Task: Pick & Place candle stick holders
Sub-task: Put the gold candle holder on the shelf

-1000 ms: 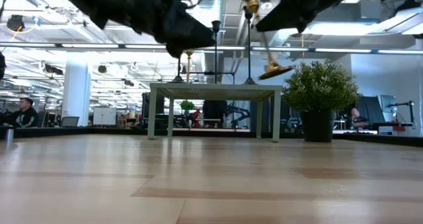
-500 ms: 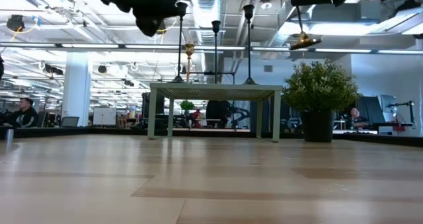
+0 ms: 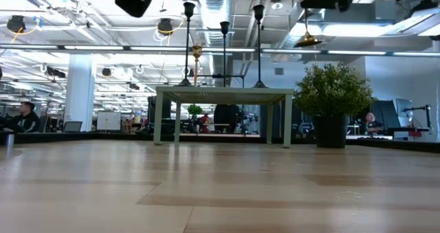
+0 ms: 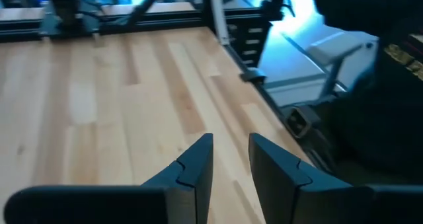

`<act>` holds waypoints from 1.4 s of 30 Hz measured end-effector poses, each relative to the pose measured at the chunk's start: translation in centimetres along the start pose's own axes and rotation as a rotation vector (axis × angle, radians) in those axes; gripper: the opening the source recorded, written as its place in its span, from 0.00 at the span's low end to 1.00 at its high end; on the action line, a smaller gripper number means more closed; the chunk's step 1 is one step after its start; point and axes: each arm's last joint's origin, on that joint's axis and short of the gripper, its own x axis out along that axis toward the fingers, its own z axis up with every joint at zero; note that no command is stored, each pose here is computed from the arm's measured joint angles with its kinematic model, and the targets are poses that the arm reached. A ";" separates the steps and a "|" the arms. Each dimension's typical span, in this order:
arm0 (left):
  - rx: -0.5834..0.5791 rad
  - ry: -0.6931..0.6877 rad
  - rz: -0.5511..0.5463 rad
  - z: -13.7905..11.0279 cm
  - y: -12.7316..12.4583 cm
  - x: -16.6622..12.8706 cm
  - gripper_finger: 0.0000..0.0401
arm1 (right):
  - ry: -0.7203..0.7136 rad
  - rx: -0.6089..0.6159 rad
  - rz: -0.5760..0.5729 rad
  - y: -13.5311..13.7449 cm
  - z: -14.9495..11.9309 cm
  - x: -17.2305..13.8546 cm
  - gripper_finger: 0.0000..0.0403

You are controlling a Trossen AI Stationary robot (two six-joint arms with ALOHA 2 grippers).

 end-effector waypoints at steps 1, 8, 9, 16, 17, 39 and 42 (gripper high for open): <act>0.003 0.000 -0.012 0.0 -0.3 0.0 0.24 | -0.008 0.005 0.008 -0.5 -0.1 0.4 0.00; 0.018 0.001 -0.017 -0.1 -1.3 0.0 0.24 | -0.019 0.065 0.032 -4.1 -1.6 3.5 0.00; 0.019 0.001 -0.011 -0.1 -1.3 0.0 0.24 | -0.024 0.076 0.038 -4.5 -1.9 4.0 0.00; 0.018 0.001 -0.009 -0.1 -1.4 0.0 0.24 | -0.075 0.154 0.087 -7.5 -3.9 7.5 0.00; 0.018 0.001 -0.009 -0.1 -1.4 0.0 0.24 | -0.071 0.160 0.083 -7.8 -4.3 8.0 0.00; 0.017 0.000 -0.009 -0.1 -1.4 0.0 0.24 | 0.004 0.300 0.164 -10.4 -8.5 15.6 0.00; 0.017 0.000 -0.009 -0.1 -1.4 0.0 0.24 | 0.041 0.315 0.170 -10.3 -9.5 16.2 0.00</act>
